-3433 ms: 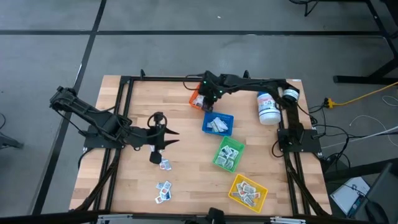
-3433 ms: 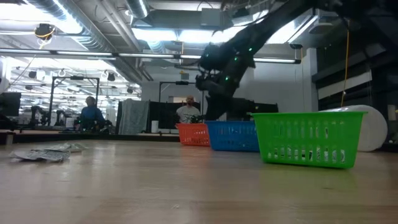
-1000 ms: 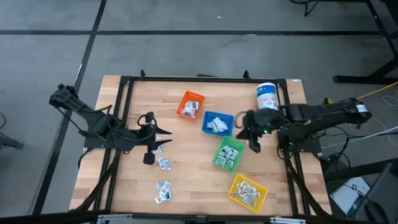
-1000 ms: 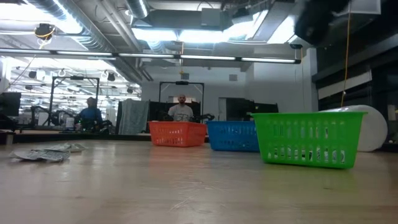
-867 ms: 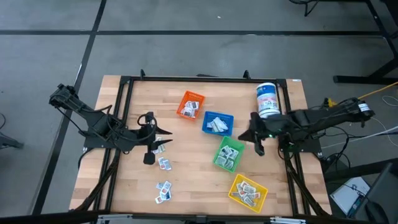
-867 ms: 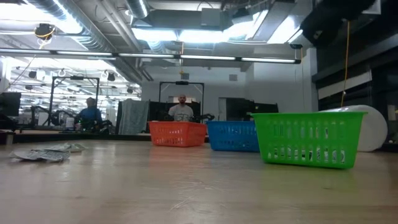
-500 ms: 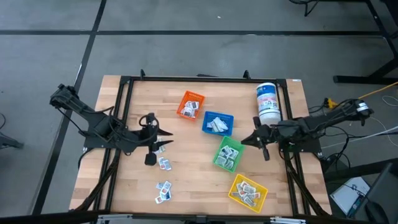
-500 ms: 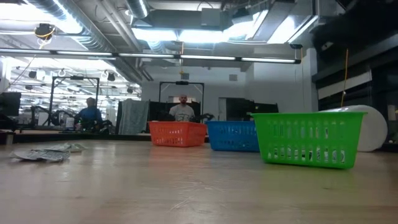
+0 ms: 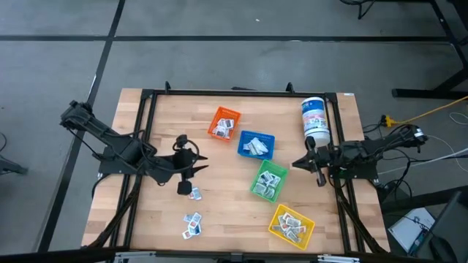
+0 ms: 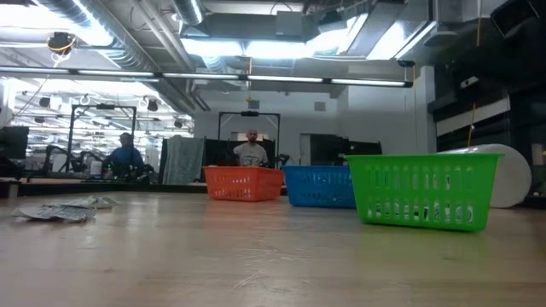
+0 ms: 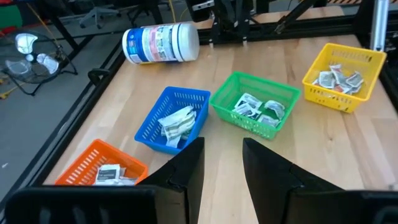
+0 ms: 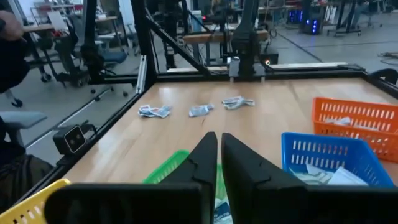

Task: Pick & Place First Aid Supplies
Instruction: Put the green bandage pack into the blue basket

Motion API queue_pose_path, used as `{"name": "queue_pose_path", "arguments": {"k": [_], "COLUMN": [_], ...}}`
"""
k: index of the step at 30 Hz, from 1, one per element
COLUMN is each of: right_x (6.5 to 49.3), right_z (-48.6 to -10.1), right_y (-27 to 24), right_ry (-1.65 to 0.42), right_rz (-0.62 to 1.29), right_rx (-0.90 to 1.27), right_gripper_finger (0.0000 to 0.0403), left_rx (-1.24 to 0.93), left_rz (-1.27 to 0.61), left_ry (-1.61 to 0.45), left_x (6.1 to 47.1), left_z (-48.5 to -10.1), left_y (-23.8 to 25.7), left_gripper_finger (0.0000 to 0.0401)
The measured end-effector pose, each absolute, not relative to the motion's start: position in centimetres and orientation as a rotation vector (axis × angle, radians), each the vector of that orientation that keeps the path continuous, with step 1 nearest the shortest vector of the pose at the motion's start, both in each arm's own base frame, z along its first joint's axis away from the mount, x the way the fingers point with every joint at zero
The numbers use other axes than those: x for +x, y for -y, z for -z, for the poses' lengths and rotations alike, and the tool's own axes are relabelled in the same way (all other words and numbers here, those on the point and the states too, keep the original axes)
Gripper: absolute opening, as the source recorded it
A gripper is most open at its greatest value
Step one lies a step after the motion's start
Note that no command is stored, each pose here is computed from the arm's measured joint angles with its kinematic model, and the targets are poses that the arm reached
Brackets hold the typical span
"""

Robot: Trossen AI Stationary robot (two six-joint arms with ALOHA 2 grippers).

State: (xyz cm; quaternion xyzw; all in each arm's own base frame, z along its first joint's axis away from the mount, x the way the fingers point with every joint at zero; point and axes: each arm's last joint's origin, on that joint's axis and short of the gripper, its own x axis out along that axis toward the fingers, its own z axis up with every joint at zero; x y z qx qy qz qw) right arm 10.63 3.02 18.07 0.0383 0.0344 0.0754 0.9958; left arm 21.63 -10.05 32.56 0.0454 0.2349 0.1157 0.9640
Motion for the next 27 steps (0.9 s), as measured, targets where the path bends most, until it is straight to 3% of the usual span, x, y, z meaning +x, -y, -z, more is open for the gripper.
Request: {"name": "queue_pose_path", "arguments": {"k": [6,17,22,27], "right_x": [10.1,9.5,9.5,9.6], "right_z": [-16.4,-17.0,-16.7,-16.7], "right_y": [-2.8,-1.9,-1.9,-1.5], "right_ry": [-0.025,0.049,0.035,0.035], "right_rz": [-0.153,-0.05,-0.196,-0.161], "right_rx": [0.037,-0.137,-0.189,-0.205], "right_gripper_finger": [0.0026,0.0026,0.0026,0.0026], "left_rx": [0.09,0.088,0.092,0.085], "left_rz": [-0.256,-0.264,-0.264,-0.266], "left_ry": [-0.483,-0.483,-0.49,-0.489], "left_x": [22.0,22.1,22.0,22.0], "left_z": [-32.4,-32.4,-32.4,-32.4], "left_y": [9.6,9.4,9.4,9.4], "left_gripper_finger": [0.0104,0.0104,0.0104,0.0104]}}
